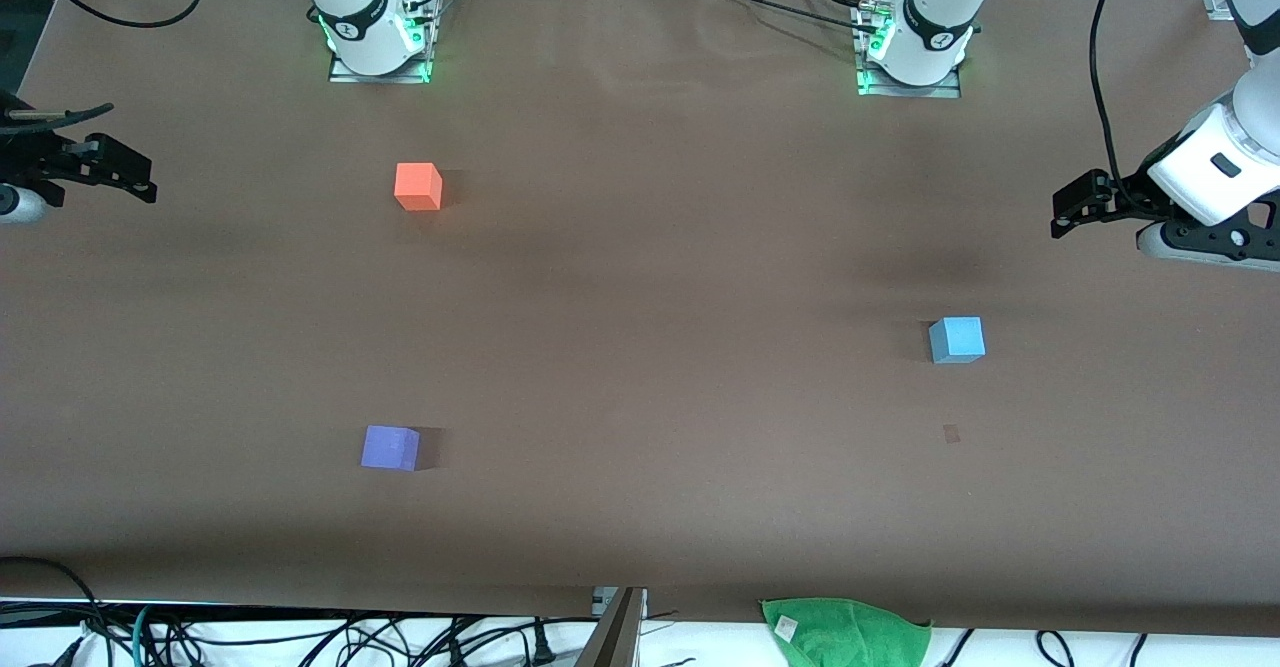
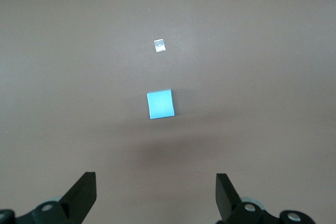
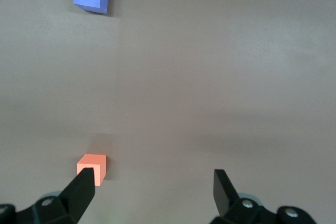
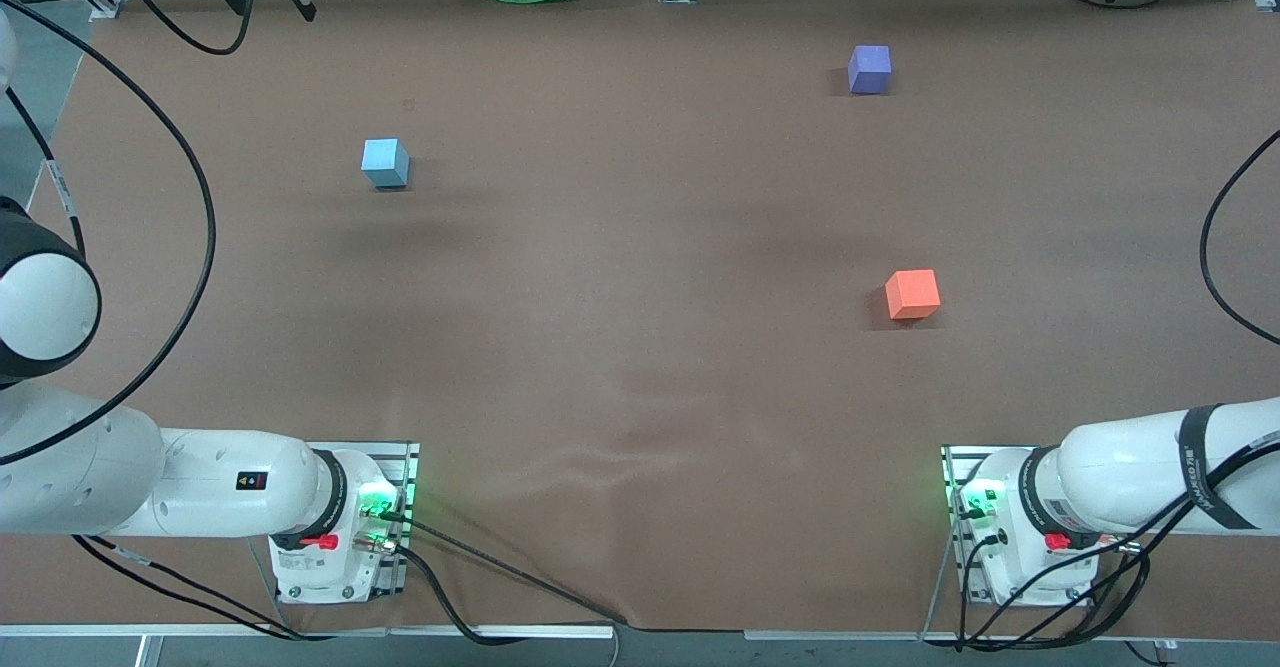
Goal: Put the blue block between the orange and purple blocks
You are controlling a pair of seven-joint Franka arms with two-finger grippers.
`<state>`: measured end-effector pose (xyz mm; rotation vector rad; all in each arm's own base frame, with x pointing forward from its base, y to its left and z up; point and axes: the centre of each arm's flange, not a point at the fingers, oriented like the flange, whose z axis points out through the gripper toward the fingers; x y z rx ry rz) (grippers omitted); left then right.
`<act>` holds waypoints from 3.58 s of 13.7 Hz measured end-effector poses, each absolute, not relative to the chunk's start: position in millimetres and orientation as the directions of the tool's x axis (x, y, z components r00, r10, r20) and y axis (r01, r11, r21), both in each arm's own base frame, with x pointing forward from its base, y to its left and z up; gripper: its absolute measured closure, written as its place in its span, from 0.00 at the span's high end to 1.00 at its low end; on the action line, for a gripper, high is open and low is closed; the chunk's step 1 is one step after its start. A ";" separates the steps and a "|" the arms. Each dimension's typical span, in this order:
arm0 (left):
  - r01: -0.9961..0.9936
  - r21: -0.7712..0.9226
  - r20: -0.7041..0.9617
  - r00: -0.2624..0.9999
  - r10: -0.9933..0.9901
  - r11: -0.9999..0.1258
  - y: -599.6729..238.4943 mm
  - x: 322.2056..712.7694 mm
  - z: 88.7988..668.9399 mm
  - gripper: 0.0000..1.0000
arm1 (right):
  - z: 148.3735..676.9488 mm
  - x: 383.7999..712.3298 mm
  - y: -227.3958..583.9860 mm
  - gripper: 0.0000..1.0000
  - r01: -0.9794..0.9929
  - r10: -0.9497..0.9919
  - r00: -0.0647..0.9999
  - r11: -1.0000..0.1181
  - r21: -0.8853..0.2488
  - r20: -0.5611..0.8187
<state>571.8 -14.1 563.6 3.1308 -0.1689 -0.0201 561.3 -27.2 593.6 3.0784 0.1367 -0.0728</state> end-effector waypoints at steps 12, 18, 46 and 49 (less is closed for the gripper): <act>-0.154 0.010 -0.017 0.988 -0.154 -0.988 -40.5 569.7 579.4 1.00 | 591.6 562.5 -27.9 1.00 0.089 0.086 0.995 -0.994 0.057 -0.052; -0.154 0.010 -0.019 0.988 -0.155 -0.988 -40.7 570.0 578.4 1.00 | 591.7 562.6 -28.0 1.00 0.089 0.086 0.995 -0.994 0.057 -0.051; -0.122 -0.009 -0.055 0.991 -0.121 -0.993 -14.3 610.2 254.2 1.00 | 591.5 563.4 -28.4 1.00 0.088 0.085 0.995 -0.994 0.057 -0.050; -0.099 -0.007 -0.061 0.993 -0.098 -0.995 0.1 599.6 231.4 1.00 | 591.3 563.5 -28.5 1.00 0.088 0.085 0.995 -0.994 0.057 -0.050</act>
